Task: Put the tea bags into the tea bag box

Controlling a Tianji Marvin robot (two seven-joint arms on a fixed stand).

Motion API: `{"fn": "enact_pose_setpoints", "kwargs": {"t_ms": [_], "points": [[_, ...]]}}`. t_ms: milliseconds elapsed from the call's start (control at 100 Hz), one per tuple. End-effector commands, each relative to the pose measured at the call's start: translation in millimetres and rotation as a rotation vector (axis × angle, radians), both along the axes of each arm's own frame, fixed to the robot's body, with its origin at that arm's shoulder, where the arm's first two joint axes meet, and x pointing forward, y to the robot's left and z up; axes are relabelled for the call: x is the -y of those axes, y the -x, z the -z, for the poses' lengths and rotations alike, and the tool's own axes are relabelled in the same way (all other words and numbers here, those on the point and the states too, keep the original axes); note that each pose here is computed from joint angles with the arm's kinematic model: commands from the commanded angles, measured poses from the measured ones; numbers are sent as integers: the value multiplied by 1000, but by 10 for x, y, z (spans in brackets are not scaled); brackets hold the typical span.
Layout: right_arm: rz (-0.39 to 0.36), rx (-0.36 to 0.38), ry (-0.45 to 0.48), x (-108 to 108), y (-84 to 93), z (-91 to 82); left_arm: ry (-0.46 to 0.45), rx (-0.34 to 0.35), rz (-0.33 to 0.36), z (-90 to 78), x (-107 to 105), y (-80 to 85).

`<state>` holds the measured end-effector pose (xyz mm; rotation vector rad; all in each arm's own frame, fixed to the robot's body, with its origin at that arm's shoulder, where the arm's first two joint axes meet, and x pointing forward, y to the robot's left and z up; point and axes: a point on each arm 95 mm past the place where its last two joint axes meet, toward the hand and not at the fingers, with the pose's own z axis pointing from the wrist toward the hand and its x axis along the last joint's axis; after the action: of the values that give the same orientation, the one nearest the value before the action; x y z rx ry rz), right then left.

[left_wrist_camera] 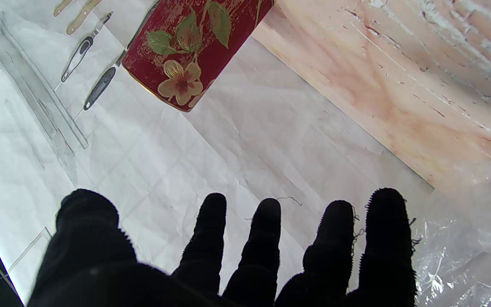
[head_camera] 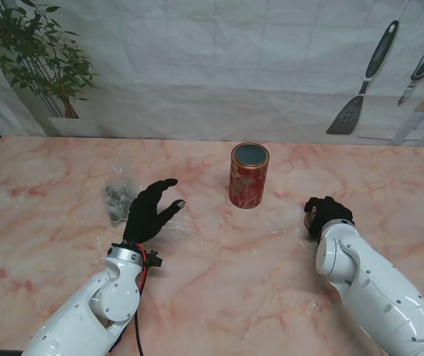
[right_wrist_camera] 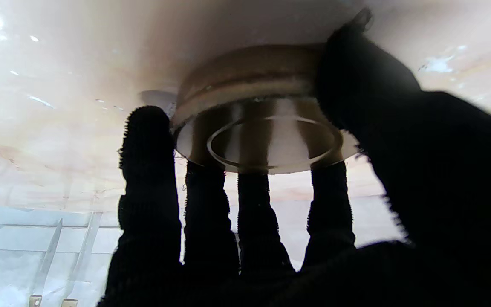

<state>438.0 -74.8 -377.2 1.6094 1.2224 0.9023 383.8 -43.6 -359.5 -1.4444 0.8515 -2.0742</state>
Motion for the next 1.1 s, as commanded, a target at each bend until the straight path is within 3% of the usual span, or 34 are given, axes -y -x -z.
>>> {"fn": "enact_pose_setpoints", "kwargs": {"t_ms": [0,390,1090], "points": [[12,-66,4,34,127,221,3,-4,16,-16,20,5],[-2,-76,56,36,117,193,19,-4,25,-9,24,5],[132,32,-2,52,69,174,20,-8,40,-17,11,11]]}}
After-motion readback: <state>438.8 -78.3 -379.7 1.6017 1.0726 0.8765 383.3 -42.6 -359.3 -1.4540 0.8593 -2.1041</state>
